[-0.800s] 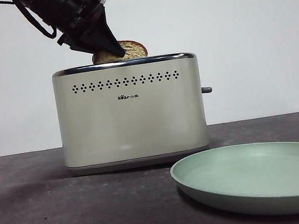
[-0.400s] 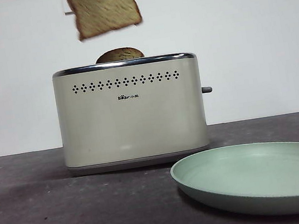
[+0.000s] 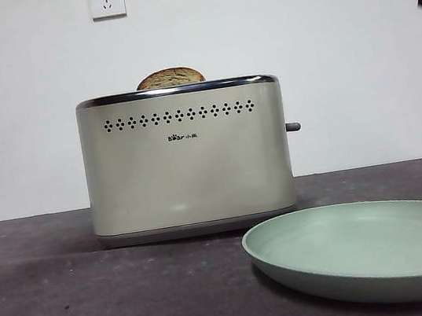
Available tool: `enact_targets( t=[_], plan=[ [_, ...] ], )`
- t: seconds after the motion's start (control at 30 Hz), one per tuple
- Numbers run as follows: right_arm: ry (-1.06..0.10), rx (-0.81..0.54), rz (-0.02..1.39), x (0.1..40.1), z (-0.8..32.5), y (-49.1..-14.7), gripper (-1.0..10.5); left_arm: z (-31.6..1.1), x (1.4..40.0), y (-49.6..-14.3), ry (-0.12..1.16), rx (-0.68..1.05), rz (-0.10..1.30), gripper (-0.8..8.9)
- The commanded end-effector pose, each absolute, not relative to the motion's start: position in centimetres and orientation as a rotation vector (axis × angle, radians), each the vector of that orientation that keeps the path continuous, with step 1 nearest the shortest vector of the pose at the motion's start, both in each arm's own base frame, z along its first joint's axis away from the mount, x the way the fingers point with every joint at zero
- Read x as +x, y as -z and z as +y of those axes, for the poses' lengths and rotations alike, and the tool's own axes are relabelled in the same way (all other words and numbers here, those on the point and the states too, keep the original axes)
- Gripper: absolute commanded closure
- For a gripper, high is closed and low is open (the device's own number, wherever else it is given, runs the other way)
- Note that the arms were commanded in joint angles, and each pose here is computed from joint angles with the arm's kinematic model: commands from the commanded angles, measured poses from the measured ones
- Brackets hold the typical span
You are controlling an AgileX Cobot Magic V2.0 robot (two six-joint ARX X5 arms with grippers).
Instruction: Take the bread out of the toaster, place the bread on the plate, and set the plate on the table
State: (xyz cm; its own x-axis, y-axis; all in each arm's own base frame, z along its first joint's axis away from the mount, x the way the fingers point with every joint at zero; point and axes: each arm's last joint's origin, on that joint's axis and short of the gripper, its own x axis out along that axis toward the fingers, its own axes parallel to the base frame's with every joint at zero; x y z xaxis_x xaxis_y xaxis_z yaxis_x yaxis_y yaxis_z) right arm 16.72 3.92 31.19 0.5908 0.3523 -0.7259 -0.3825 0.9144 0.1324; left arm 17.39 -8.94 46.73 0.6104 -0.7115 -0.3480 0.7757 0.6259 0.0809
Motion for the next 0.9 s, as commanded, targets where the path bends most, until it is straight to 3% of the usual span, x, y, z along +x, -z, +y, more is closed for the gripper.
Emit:
enact_targets(
  t=[0.03, 0.5, 0.9],
  plan=[
    [-0.429, -0.029, 0.871, 18.1, 4.3, -30.8, 6.0, -8.8, 16.9, -46.1, 0.870, 0.229, 0.321, 8.09],
    [-0.451, 0.025, 1.061, 22.9, 5.3, -22.5, 6.2, -6.7, 12.1, -39.0, 0.852, 0.132, 0.457, 8.09],
    [-0.438, 0.034, 1.192, 25.1, 5.7, -17.5, 7.1, -6.0, 10.7, -38.7, 0.845, 0.103, 0.460, 8.09]
  ],
)
